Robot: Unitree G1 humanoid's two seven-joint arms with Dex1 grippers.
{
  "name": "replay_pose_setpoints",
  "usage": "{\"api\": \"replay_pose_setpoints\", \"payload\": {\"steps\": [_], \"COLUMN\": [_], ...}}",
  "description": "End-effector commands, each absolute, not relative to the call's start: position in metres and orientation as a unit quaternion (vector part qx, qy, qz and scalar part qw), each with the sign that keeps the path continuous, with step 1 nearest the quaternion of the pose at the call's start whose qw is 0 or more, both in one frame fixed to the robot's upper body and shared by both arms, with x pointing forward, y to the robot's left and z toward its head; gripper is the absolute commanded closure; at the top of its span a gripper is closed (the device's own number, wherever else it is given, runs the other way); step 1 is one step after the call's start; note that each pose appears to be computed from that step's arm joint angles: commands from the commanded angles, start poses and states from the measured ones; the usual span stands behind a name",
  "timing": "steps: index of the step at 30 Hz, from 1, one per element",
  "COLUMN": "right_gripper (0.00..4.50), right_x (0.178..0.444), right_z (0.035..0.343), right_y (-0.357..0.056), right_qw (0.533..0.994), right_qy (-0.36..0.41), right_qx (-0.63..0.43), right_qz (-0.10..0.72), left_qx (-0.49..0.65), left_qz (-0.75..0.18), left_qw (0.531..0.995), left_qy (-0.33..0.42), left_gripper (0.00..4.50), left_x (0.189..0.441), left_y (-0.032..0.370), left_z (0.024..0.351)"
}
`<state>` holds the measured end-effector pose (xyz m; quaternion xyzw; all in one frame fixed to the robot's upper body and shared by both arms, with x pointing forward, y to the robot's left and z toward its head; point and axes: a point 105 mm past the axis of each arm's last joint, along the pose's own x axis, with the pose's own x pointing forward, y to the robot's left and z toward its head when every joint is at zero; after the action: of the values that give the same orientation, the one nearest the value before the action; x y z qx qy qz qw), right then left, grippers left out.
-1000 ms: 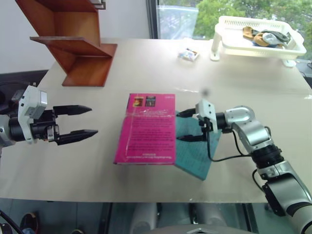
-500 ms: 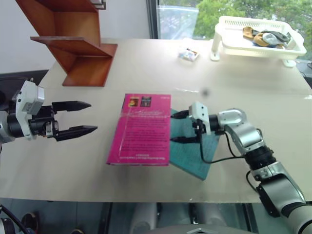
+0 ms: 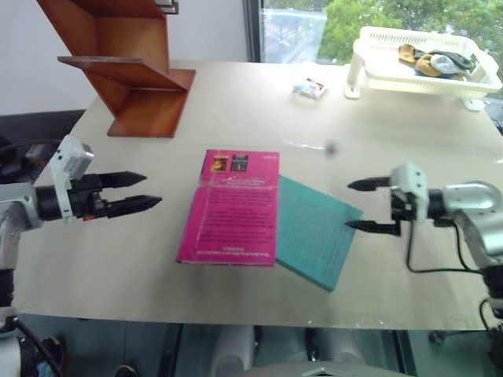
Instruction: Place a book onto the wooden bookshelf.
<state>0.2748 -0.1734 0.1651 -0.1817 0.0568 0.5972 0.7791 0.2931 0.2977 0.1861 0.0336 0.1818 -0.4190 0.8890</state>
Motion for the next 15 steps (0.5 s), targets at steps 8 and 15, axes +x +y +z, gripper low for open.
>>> {"api": "replay_pose_setpoints", "payload": {"steps": [8, 15], "right_gripper": [0.0, 0.0], "right_x": [0.216, 0.21], "right_z": [0.238, 0.235], "right_y": [-0.194, -0.198], "right_qw": [0.801, 0.813], "right_qy": [0.017, 0.026], "right_qx": [-0.181, -0.182], "right_qz": [0.571, 0.553], "left_qx": [-0.14, -0.257], "left_qz": [-0.466, -0.486], "left_qw": [0.841, 0.796], "left_qy": [0.238, 0.253], "left_gripper": [0.06, 0.06], "left_x": [0.308, 0.326], "left_y": [0.289, 0.262], "left_z": [0.146, 0.145]}}
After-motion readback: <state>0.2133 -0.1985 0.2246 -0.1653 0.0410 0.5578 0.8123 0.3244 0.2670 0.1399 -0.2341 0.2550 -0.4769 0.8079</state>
